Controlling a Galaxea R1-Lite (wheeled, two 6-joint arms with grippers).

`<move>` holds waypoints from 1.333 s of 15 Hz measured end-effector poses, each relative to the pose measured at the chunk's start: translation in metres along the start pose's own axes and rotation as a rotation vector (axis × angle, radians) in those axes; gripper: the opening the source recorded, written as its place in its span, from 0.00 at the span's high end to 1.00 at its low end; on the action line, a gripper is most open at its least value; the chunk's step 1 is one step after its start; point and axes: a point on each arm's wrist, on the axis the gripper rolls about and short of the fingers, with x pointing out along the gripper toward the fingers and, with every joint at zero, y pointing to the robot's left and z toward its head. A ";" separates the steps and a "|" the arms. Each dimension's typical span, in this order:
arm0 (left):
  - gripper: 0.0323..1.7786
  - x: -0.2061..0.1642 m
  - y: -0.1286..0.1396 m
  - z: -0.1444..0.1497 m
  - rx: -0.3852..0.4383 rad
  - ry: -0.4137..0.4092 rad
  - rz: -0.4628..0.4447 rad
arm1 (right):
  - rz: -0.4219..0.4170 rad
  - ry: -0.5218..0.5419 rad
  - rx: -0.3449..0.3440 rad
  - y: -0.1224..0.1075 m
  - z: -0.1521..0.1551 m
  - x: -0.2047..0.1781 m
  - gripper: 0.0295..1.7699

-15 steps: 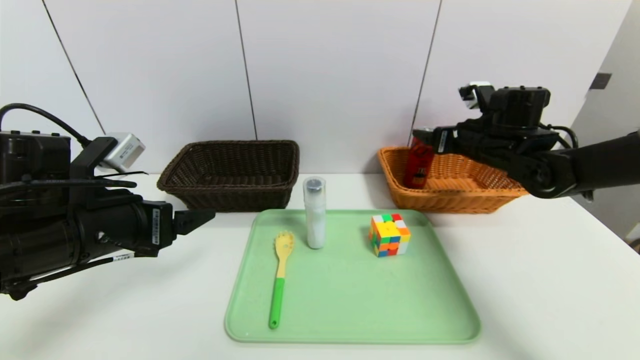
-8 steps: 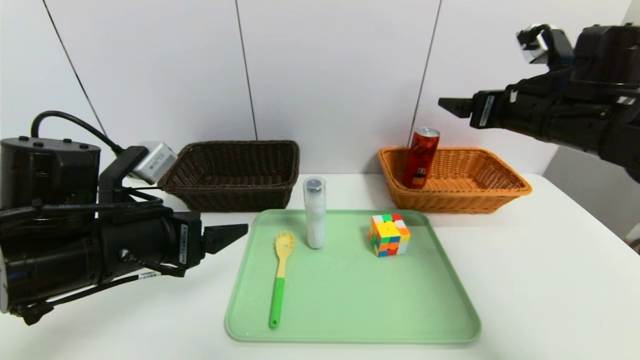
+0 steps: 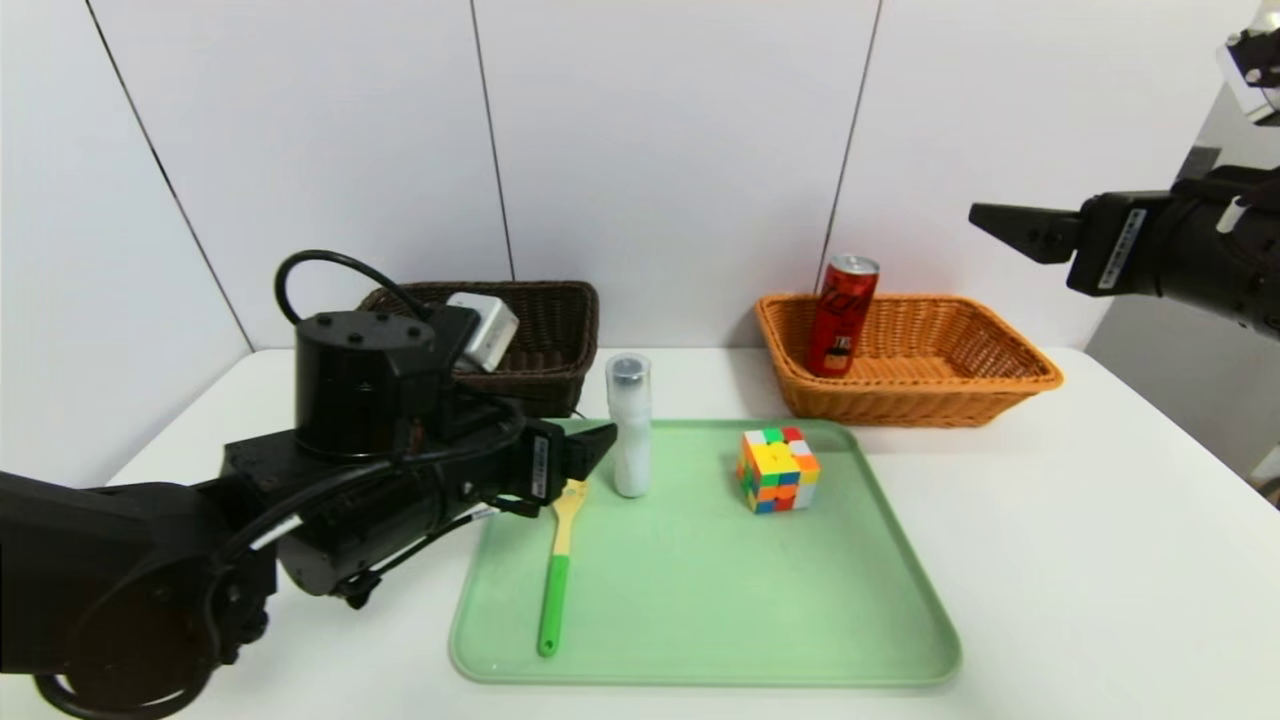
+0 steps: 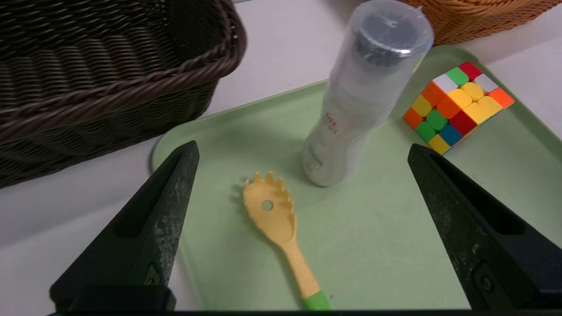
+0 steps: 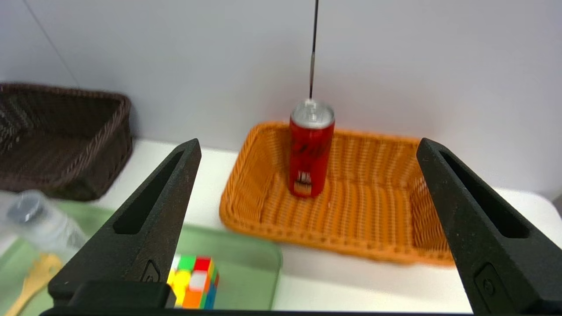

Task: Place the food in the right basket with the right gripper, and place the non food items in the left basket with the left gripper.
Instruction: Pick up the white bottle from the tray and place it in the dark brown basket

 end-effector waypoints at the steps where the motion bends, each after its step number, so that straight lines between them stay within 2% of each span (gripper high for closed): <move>1: 0.05 0.007 -0.007 -0.004 0.006 -0.006 -0.015 | 0.001 0.035 -0.004 -0.001 -0.004 -0.008 0.04; 6: 0.05 0.030 -0.025 -0.015 0.024 0.030 -0.055 | 0.024 0.253 -0.020 -0.003 -0.007 -0.041 0.04; 11: 0.05 0.037 -0.026 -0.021 0.045 0.041 0.005 | 0.033 0.233 -0.018 -0.003 0.000 -0.052 0.04; 20: 0.05 0.061 -0.033 -0.022 0.037 0.032 0.003 | 0.031 0.226 -0.012 -0.005 -0.003 -0.067 0.04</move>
